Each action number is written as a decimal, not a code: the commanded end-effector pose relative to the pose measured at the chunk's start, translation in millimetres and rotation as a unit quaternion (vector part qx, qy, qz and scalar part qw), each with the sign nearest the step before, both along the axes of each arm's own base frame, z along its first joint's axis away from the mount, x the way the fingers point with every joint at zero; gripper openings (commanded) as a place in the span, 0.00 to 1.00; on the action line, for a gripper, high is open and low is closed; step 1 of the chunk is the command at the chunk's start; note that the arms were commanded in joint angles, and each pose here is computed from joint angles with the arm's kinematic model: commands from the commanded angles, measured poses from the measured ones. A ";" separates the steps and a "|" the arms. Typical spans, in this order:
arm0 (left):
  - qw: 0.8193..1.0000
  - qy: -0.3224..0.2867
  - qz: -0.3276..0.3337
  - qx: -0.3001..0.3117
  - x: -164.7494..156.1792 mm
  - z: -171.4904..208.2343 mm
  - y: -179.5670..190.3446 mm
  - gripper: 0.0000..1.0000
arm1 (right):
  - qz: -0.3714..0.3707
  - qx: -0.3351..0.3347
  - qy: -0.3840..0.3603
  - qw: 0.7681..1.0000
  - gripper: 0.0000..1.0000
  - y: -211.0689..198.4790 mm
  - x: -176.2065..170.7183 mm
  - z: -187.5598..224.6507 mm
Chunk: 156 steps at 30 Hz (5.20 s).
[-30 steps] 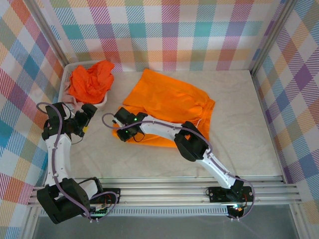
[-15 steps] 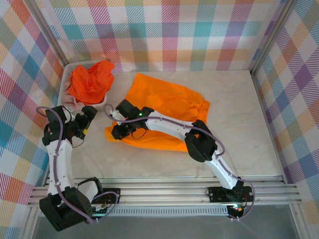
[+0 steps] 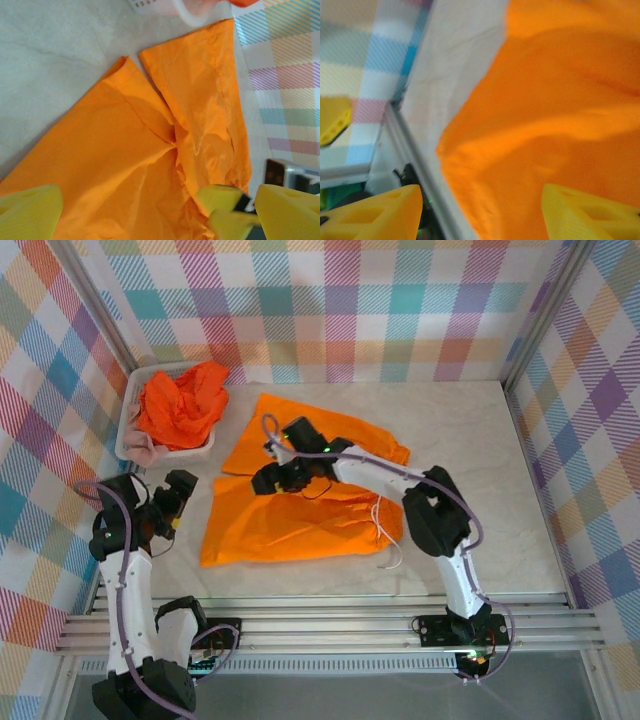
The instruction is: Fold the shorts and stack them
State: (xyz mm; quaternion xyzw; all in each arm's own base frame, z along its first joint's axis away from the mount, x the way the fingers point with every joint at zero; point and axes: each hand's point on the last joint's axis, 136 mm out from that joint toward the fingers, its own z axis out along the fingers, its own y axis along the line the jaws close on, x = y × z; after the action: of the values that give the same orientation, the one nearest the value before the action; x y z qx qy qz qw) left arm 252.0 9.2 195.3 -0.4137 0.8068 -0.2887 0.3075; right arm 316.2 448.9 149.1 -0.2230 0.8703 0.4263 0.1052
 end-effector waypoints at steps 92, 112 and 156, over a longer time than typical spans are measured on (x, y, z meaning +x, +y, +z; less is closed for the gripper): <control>0.943 0.066 -0.316 0.086 -13.7 -89.3 -238.5 1.00 | -0.431 -0.075 0.024 0.899 0.68 -358.1 159.1 3.1; 0.969 0.063 -0.231 0.058 -18.6 -73.6 -157.2 1.00 | -0.373 -0.178 0.104 0.905 0.62 -305.4 -1.9 -92.8; 0.943 0.315 -0.020 0.104 -110.0 -169.9 -60.8 0.53 | -0.429 -0.178 0.109 0.879 0.00 -327.1 20.7 -85.0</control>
State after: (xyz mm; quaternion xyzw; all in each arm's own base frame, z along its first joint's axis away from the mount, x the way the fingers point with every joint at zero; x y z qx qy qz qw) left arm 129.9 -51.8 26.7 -0.4395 0.8948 -0.0615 0.0492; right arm 340.0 118.4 55.6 0.2151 0.9489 0.1883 0.1338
